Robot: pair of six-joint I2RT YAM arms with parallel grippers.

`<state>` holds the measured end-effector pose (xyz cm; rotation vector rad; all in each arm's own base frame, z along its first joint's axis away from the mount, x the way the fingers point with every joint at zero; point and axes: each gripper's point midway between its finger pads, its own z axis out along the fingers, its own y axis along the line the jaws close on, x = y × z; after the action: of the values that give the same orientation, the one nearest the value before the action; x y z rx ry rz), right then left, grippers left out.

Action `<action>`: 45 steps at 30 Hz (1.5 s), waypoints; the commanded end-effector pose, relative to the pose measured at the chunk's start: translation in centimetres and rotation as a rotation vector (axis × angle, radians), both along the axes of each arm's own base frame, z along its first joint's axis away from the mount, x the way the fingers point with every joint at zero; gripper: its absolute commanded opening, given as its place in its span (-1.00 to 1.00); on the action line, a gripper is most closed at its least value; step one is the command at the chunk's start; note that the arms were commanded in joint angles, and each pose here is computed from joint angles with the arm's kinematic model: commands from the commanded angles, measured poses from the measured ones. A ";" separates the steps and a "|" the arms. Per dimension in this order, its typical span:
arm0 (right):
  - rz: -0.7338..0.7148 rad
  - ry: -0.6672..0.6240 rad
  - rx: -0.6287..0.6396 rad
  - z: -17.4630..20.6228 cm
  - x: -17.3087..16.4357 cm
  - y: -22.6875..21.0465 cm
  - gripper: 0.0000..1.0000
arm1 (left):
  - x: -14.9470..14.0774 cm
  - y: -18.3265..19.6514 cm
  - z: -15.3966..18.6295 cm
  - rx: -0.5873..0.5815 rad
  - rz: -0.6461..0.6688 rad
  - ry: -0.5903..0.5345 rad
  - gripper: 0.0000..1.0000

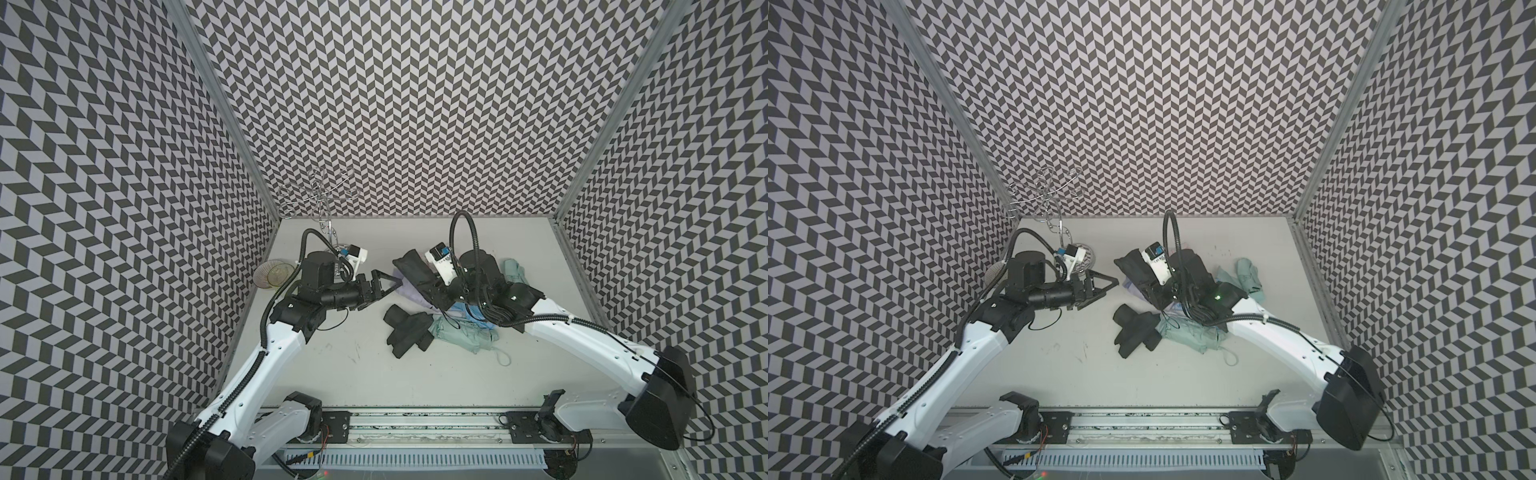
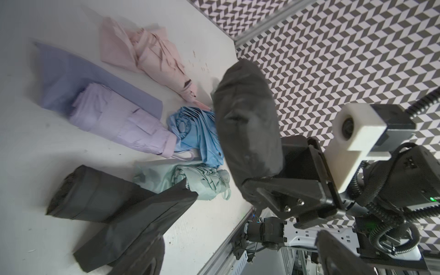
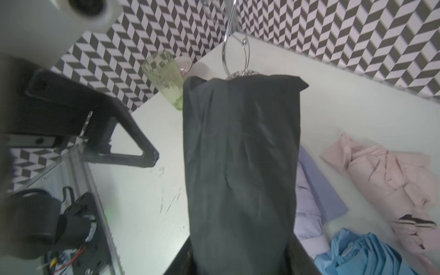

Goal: Take umbrellas out of sleeves
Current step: Pick up the umbrella from the center of the board.

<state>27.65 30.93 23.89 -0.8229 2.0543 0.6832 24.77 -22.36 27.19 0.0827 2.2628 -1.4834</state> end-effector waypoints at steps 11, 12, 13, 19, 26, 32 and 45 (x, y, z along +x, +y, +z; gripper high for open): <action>0.249 -0.165 0.079 4.8 -4.7 1.5 -0.17 | 0.4 -3.3 0.4 -0.034 -0.134 0.008 0.84; 0.258 -0.172 0.083 5.0 -4.8 1.5 -0.17 | 0.6 -3.3 0.3 -0.031 -0.132 0.011 0.80; 0.260 -0.173 0.083 5.0 -4.8 1.5 -0.17 | 0.8 -3.3 0.3 -0.032 -0.132 0.010 0.75; 0.292 -0.165 0.078 4.5 -5.3 1.8 -0.18 | 1.0 -3.5 0.6 -0.069 -0.158 0.016 0.19; 0.286 -0.162 0.061 3.9 -4.7 2.2 -0.18 | -0.1 -4.1 0.4 -0.134 -0.239 0.042 -0.41; 0.211 -0.113 0.083 4.8 -3.6 1.5 0.54 | 0.6 -3.7 0.1 -0.152 -0.225 0.042 -1.00; -0.041 0.635 0.625 5.5 -2.2 -9.3 0.62 | 3.9 -2.6 1.1 -0.238 -0.117 0.106 -1.00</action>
<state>29.31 20.56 28.91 -0.2662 2.1285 1.2276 28.13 -24.68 25.50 0.0176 2.2738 -1.7839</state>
